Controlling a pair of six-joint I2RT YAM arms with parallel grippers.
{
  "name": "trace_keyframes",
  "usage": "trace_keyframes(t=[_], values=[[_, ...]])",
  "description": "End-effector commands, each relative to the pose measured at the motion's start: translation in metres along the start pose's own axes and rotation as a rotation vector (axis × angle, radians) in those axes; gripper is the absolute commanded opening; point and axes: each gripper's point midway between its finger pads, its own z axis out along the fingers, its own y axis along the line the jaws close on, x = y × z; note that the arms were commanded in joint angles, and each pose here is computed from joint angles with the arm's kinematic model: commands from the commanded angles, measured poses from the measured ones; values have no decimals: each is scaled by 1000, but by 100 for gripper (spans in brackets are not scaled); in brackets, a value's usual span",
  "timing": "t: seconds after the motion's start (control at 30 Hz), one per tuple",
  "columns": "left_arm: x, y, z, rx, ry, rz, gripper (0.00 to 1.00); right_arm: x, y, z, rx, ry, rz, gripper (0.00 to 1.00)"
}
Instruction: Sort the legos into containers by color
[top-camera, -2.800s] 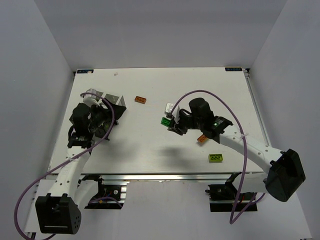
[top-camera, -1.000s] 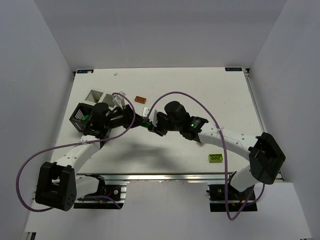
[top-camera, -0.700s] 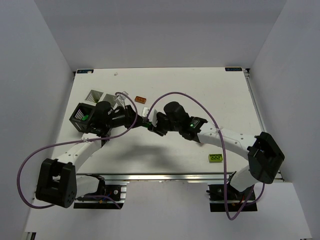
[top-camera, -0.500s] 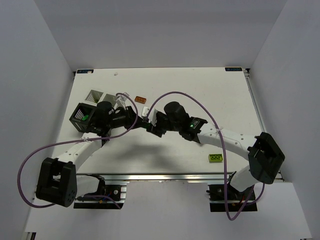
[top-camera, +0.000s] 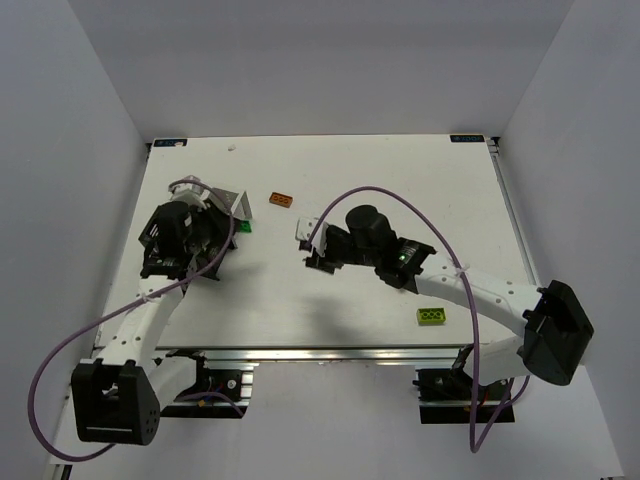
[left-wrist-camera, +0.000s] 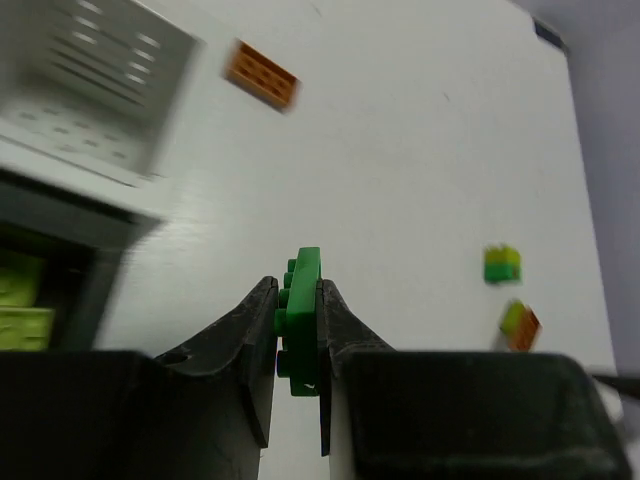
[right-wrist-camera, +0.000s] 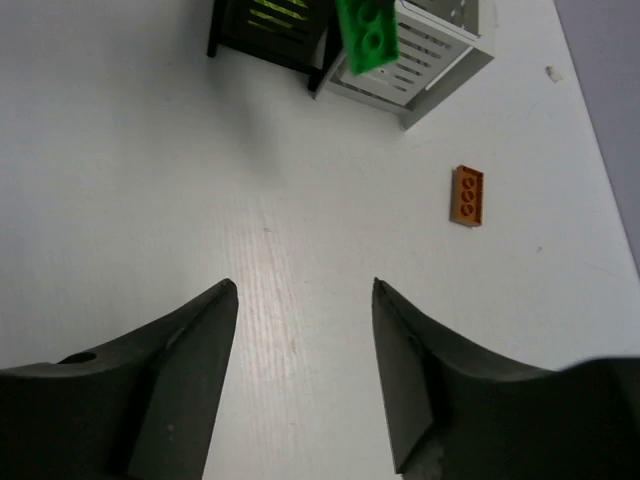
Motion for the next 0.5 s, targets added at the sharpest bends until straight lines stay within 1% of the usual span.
trace_keyframes(t=[0.0,0.03,0.07,0.1,0.23,0.47], values=[[-57,47,-24,-266,-219,10,0,-15,12,-12,-87,-59,-44,57],[-64,51,-27,-287,-243,1,0,-12,19,-13,-123,-48,-36,5],[-68,53,-28,-300,-258,-6,0,-11,22,-12,-141,-43,-22,0],[-77,66,-33,-337,-287,-27,0,-12,24,-13,-152,-39,-16,0],[-96,78,-34,-399,-336,-33,0,-11,29,-11,-182,-40,6,0],[-139,100,-48,-572,-455,10,0,-14,32,-13,-193,-54,16,0]])
